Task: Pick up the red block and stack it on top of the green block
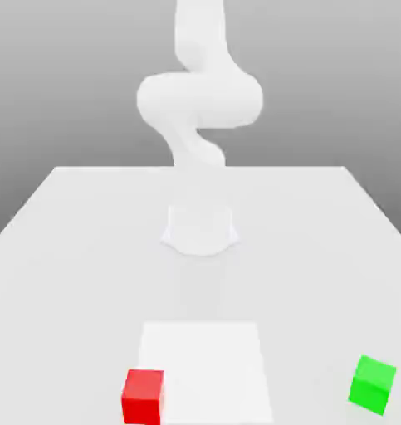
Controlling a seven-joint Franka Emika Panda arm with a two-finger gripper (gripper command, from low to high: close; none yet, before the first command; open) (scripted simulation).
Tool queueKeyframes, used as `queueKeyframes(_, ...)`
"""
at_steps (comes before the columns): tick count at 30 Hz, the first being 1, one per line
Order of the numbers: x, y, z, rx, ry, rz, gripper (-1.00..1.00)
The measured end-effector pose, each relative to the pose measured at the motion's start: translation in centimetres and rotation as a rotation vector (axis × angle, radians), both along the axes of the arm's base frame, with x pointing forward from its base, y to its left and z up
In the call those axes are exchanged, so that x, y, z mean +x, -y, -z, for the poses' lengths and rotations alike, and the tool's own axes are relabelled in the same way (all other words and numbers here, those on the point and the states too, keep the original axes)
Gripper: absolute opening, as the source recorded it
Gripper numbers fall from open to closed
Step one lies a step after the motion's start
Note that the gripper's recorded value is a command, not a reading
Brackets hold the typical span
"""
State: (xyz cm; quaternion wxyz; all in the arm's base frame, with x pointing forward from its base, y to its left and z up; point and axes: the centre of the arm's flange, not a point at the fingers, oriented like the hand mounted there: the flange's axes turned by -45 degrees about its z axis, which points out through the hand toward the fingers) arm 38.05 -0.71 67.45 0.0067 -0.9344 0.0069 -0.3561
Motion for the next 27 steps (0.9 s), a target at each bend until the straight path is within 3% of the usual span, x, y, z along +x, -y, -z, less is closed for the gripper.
queueKeyframes(6, 6.7, 1.7, 10.0, 0.015, -0.175, -0.002, 0.0)
queueKeyframes(13, 11.1, 3.5, 22.8, 0.023, -0.373, 0.006, 0.0)
queueKeyframes(24, 10.5, 6.6, 43.6, 0.01, -0.683, 0.033, 0.0)
queueKeyframes(27, 10.0, 7.0, 48.2, 0.005, -0.723, 0.036, 0.0)
